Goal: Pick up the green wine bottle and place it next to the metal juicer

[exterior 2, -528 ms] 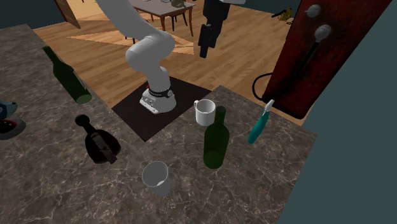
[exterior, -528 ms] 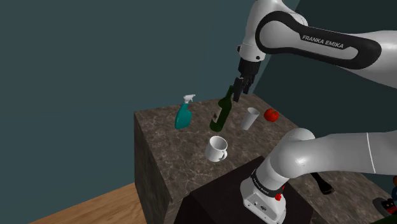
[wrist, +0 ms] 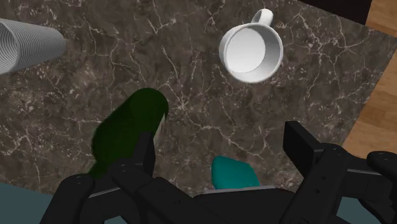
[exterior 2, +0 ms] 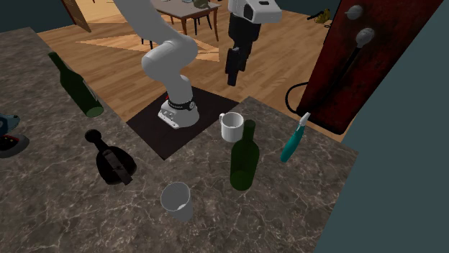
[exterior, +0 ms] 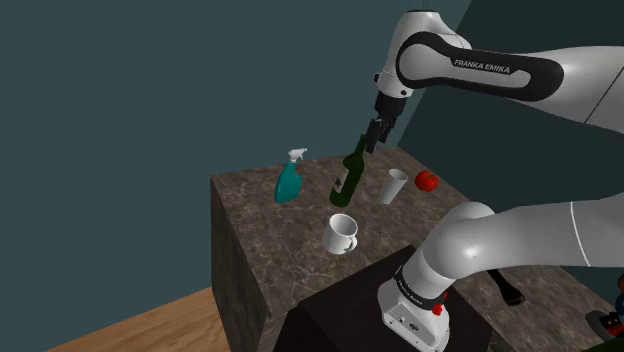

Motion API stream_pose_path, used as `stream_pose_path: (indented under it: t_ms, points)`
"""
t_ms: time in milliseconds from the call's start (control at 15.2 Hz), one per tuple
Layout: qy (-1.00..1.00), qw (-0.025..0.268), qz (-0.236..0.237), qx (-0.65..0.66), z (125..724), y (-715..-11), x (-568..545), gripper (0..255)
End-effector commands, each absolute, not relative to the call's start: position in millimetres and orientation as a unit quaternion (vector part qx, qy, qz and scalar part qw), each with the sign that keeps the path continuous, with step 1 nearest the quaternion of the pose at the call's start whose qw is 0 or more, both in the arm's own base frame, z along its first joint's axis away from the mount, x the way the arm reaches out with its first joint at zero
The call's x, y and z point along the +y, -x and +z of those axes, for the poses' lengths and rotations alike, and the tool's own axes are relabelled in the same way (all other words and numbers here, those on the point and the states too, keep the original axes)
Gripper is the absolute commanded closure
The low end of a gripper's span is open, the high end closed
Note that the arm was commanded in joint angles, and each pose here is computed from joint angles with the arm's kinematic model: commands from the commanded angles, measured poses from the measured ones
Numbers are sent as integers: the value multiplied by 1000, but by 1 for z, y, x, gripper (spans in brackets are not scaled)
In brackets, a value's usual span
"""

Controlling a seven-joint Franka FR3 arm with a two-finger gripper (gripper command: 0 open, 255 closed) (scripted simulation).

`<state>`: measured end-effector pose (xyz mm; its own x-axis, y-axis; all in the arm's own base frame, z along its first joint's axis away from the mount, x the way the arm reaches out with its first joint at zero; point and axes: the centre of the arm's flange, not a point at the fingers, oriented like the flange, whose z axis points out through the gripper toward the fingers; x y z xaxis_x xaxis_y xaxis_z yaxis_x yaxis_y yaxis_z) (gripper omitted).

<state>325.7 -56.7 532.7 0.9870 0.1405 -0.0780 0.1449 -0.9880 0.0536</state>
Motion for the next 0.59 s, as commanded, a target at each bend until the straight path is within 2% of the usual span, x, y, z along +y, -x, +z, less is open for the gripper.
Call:
stream_pose_path:
  t_ms: [0, 528]
  points:
    - [-996, 28, -26, 78, 527, -340, -80, 0]
    - [-995, 20, 15, 98, 503, -390, -165, 0]
